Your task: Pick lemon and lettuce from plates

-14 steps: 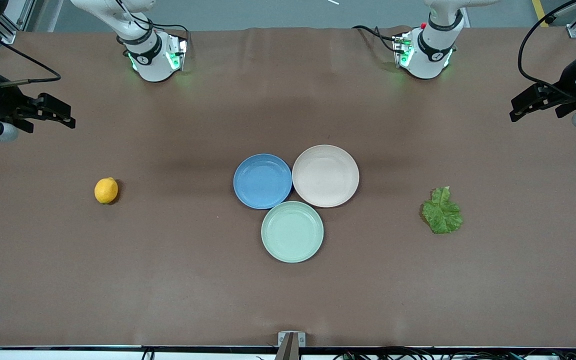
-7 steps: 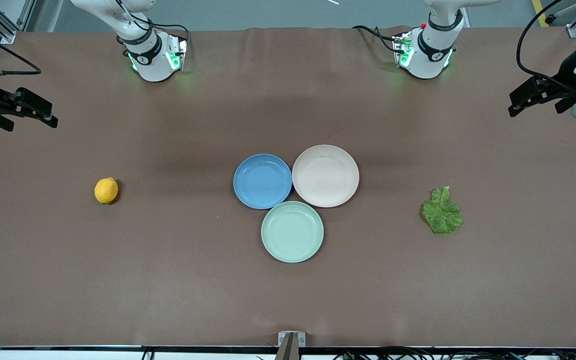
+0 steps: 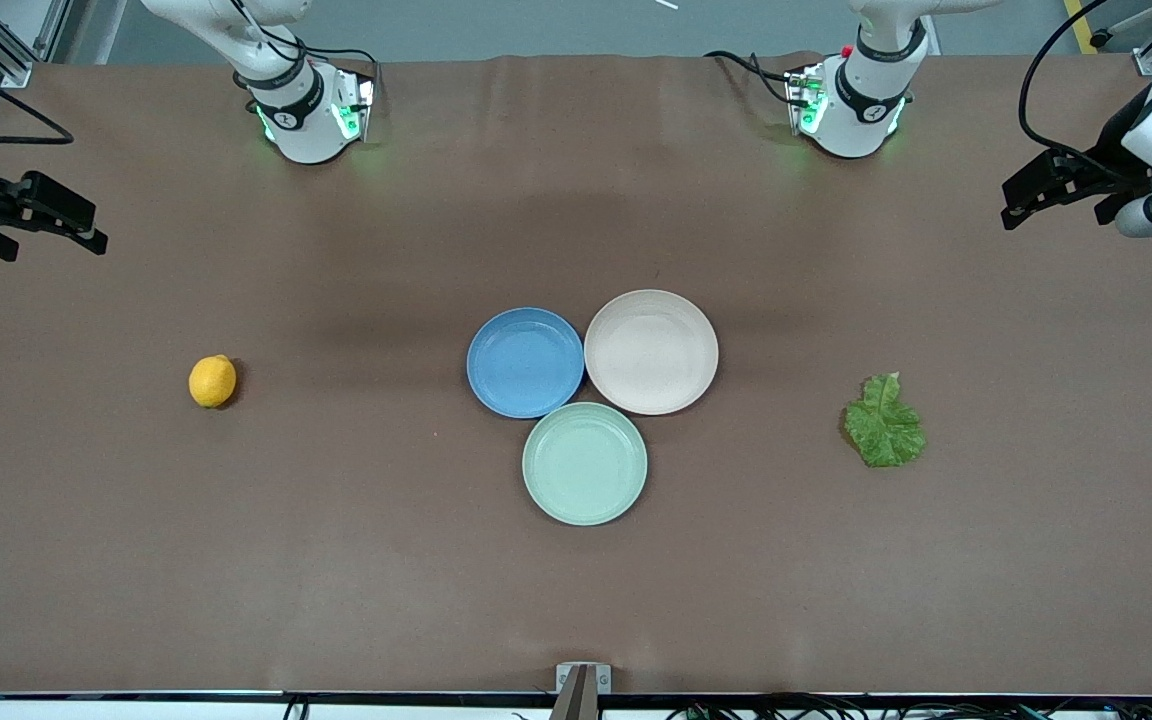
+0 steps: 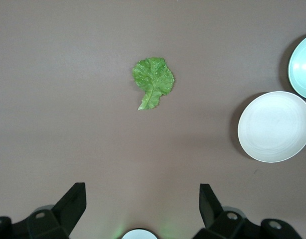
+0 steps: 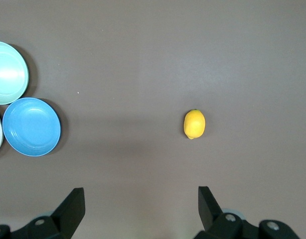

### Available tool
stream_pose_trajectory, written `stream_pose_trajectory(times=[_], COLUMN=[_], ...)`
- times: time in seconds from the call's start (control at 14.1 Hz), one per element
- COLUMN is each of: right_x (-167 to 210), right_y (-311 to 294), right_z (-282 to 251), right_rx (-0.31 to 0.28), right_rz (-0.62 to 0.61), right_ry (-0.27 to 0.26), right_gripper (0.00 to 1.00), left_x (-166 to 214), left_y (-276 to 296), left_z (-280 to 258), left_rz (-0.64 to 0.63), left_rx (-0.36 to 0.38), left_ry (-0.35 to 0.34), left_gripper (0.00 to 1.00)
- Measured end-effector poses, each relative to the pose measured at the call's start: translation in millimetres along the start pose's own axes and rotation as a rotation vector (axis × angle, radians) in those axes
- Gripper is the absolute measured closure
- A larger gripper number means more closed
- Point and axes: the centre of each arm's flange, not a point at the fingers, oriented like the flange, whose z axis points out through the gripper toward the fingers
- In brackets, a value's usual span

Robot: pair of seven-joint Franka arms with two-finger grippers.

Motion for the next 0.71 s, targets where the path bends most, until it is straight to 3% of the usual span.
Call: stream_pose_trajectory(times=[0.71], right_x=[-0.2], right_y=[6.4], right_z=[-2.7], right_rx=[-0.001], right_rz=[0.012], right_ry=[0.007], right_gripper=[0.00], left_x=[0.0], left_y=[-14.6], left_z=[-14.8], left_rz=[-0.027], left_rx=[-0.005], left_ry=[0.031], left_gripper=[0.00])
